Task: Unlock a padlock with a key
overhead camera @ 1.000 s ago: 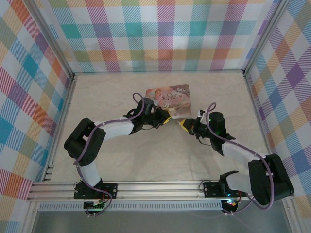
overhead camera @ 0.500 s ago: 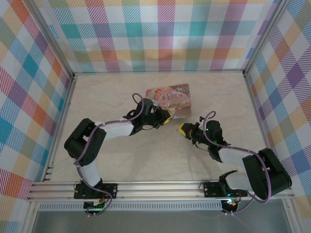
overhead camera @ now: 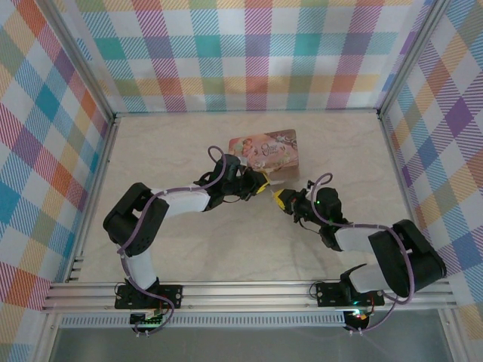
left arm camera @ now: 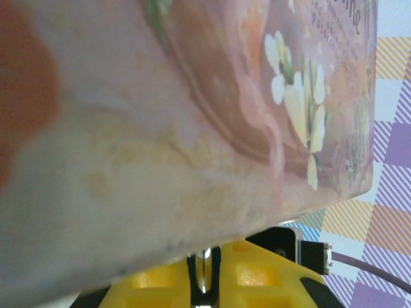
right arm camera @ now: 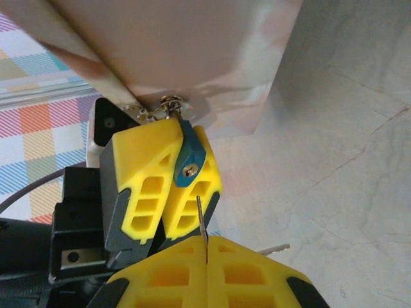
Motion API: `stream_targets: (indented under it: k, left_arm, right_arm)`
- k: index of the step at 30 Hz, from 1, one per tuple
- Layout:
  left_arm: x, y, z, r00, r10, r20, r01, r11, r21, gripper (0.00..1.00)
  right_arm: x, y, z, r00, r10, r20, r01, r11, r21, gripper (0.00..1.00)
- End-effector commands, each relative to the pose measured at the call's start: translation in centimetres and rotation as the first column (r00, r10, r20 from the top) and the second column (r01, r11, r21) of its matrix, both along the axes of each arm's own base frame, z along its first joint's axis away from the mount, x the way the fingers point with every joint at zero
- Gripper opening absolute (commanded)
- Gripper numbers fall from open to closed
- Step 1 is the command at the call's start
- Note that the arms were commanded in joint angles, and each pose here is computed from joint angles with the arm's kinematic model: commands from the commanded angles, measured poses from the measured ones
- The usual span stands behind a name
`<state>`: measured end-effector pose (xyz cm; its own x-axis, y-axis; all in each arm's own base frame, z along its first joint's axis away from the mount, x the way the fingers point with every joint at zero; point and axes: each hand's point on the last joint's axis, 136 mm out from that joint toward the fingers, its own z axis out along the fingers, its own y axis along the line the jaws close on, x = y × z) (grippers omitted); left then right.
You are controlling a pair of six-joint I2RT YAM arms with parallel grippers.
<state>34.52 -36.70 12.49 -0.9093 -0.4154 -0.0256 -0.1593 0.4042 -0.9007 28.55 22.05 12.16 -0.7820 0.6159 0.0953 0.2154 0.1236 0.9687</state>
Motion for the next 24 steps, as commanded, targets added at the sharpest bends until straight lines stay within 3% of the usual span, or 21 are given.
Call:
stream_targets:
  k: [1,24]
  left_arm:
    - [-0.4,-1.53,2.27,0.998,-0.038,0.045,0.042,0.995,-0.091,0.09]
    - [-0.48,-1.74,2.36,0.998,-0.041,0.047,0.046,0.993,-0.111,0.09]
  right_arm:
    - [1.14,0.57,2.35,0.997,-0.017,0.078,0.012,0.998,0.056,0.0]
    - [2.0,0.8,2.37,0.994,-0.039,0.098,0.031,0.996,0.082,0.0]
